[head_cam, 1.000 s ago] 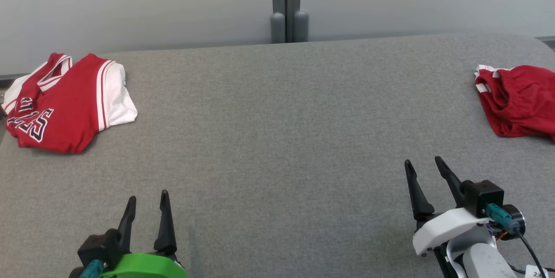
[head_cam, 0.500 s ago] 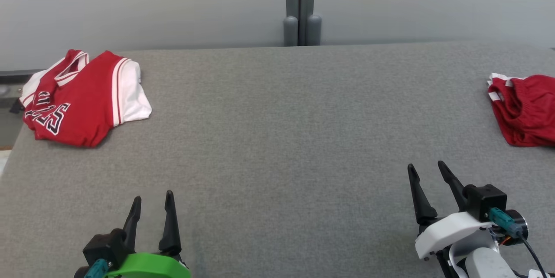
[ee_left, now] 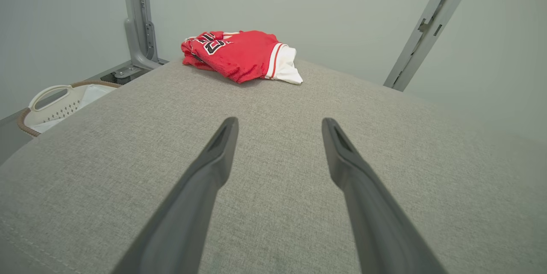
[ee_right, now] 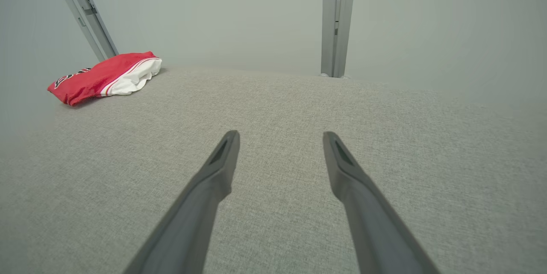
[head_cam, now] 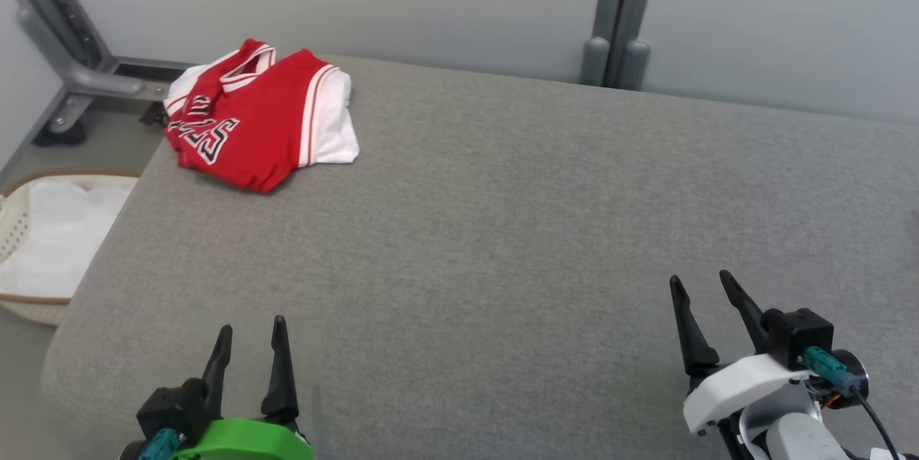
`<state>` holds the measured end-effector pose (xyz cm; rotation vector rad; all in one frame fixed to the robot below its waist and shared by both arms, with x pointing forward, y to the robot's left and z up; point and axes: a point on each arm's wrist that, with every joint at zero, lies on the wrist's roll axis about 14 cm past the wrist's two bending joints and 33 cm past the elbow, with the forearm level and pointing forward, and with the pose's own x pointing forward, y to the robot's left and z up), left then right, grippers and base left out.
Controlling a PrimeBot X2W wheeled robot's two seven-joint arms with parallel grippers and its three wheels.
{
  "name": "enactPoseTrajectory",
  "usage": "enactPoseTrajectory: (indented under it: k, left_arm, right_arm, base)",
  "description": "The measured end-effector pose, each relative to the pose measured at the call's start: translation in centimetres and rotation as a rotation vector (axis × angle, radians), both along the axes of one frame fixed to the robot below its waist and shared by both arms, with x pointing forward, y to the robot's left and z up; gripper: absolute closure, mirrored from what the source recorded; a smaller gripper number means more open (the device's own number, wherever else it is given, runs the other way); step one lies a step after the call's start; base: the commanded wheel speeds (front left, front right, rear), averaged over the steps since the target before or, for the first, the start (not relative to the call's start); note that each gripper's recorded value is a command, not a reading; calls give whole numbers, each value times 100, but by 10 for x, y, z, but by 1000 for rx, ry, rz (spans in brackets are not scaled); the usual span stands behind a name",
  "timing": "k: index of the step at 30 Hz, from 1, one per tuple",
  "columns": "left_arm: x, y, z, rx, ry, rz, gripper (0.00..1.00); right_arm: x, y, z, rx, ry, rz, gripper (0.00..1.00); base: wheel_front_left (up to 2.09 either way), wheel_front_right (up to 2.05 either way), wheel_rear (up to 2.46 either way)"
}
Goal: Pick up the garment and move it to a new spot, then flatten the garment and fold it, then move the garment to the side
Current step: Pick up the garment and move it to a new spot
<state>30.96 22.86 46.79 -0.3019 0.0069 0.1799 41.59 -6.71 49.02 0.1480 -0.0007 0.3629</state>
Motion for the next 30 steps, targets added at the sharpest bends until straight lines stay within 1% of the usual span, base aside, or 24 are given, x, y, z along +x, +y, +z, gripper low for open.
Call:
enactPoseTrajectory:
  k: [6,12,16,21,26,27,30]
  left_arm:
    - [-22,25,1,7,-1,91,0]
    - [-38,39,0,7,0,151,0]
    - [-42,43,1,8,0,167,0]
    - [-38,47,6,5,-16,178,0]
    - [-29,66,23,96,-40,194,0]
    - [-25,71,32,113,-60,197,0]
    - [-3,93,75,231,-153,186,0]
  right_arm:
    - [2,38,0,8,2,101,0]
    - [3,62,2,9,-3,166,0]
    - [4,69,5,12,-13,182,0]
    - [7,63,10,13,-28,167,0]
    - [13,51,13,3,-47,132,0]
    - [15,49,13,2,-50,126,0]
    - [22,40,15,-8,-65,98,0]
  base:
    - [0,0,0]
    - [0,0,0]
    - [0,0,0]
    - [0,0,0]
    - [0,0,0]
    - [0,0,0]
    - [0,0,0]
